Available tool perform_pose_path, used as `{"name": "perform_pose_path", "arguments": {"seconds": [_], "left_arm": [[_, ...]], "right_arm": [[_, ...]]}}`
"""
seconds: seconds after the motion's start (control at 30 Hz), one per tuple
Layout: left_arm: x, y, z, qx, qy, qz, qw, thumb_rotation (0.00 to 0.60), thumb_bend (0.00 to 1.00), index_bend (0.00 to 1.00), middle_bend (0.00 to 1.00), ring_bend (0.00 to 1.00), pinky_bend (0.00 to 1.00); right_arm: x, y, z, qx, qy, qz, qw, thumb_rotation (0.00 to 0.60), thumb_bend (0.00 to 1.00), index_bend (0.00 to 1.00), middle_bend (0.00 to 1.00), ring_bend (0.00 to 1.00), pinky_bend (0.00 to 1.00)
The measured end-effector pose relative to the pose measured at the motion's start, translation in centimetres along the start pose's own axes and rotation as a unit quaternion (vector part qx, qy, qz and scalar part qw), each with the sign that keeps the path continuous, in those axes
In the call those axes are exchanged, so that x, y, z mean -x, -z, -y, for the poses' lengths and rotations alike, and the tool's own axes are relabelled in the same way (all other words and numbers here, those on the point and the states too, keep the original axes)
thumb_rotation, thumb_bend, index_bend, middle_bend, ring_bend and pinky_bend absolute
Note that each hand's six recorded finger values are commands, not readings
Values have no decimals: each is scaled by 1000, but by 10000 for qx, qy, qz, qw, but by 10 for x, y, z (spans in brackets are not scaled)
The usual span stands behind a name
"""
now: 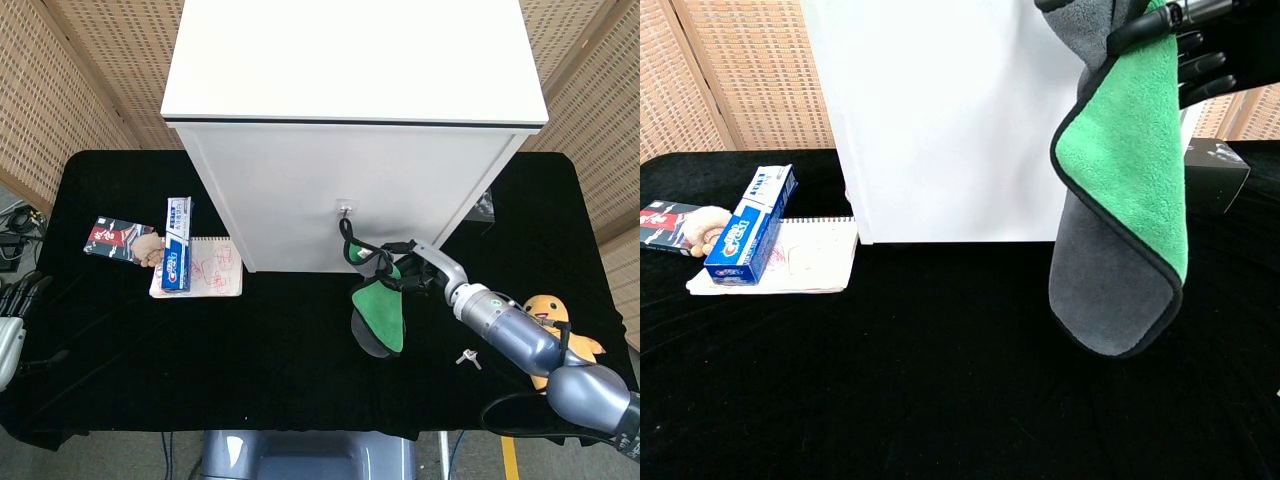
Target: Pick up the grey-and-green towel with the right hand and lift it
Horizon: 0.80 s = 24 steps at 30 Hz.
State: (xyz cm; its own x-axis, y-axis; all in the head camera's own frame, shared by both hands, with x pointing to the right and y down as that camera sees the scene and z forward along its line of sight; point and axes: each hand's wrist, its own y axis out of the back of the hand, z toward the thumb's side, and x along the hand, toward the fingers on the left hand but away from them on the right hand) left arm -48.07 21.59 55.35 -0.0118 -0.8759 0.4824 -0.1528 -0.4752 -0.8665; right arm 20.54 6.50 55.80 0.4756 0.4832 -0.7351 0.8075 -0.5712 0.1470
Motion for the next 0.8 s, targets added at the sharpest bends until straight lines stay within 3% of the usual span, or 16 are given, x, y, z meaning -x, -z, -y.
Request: {"name": "perform_pose_path", "arguments": {"seconds": [0.8], "left_arm": [[-1,0,0,0,9,-7,10000,600,0,0,0,0,0]], "right_arm": [[4,8,-1,-29,-154,247,9996,600,722,786,1000,1000,1000]]}}
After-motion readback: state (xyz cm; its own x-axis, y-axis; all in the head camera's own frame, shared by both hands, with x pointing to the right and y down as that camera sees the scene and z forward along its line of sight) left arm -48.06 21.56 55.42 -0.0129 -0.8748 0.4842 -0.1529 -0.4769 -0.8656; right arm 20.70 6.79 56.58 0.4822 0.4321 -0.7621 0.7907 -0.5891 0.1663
